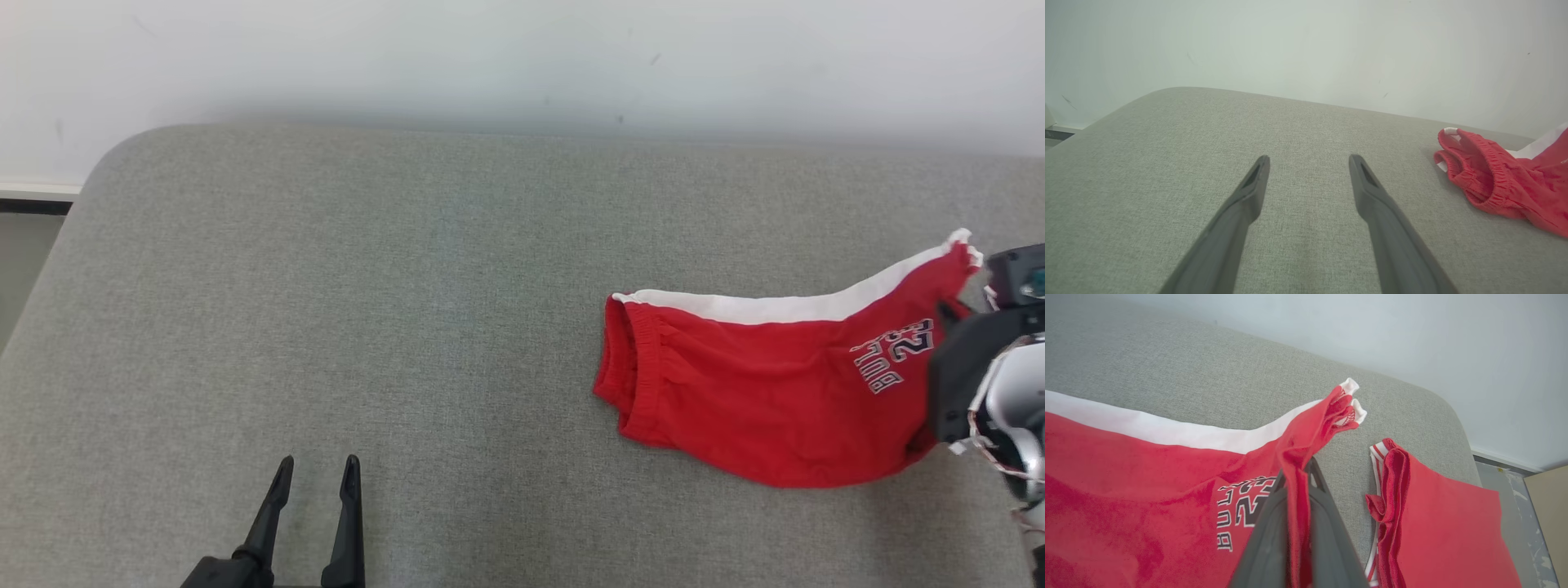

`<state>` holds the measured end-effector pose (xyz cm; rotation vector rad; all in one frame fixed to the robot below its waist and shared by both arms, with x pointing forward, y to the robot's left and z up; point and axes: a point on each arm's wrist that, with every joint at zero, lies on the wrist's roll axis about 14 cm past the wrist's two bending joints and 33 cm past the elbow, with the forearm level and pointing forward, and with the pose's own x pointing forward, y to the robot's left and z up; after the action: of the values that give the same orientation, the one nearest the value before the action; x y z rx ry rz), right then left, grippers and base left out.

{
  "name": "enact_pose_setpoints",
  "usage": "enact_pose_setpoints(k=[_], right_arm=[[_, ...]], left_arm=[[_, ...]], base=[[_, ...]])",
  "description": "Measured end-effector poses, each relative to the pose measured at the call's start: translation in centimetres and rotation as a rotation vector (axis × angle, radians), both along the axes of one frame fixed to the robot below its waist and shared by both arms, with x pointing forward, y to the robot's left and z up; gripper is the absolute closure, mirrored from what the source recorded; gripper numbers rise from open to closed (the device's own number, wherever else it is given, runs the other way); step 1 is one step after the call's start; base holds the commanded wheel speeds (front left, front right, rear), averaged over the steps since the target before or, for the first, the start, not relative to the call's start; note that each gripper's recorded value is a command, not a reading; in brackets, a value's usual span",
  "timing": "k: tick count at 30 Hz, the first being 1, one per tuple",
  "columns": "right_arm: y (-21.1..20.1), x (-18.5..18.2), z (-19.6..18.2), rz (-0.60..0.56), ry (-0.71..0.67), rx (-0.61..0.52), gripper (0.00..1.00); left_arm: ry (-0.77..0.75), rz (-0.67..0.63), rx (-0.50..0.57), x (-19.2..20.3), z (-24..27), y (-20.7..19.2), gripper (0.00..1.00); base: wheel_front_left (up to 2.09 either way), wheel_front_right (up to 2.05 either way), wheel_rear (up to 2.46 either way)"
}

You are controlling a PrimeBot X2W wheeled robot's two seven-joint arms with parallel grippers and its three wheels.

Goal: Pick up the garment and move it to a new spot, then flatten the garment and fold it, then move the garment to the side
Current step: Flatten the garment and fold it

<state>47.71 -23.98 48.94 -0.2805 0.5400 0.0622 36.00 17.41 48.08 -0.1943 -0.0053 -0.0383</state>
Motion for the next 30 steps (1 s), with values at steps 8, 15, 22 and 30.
enact_pose_setpoints(k=[8,15,22,30], right_arm=[[8.6,-0.1,0.1,0.218,0.022,0.032,1.00],[14.9,-0.7,-1.4,0.364,0.080,0.053,1.00],[18.8,-1.4,-3.4,0.448,0.130,0.071,1.00],[21.8,-1.0,-4.2,0.500,0.125,0.103,1.00]], left_arm=[[0.003,0.023,-0.011,-0.9,0.0,0.5,0.00],[0.010,0.052,-0.018,-1.9,-0.2,1.2,0.00],[0.016,0.080,-0.022,-2.9,-0.3,1.9,0.00],[0.024,0.121,-0.022,-3.7,-0.5,3.0,0.00]], base=[[0.00,0.00,0.00],[0.00,0.00,0.00],[0.00,0.00,0.00],[0.00,0.00,0.00]])
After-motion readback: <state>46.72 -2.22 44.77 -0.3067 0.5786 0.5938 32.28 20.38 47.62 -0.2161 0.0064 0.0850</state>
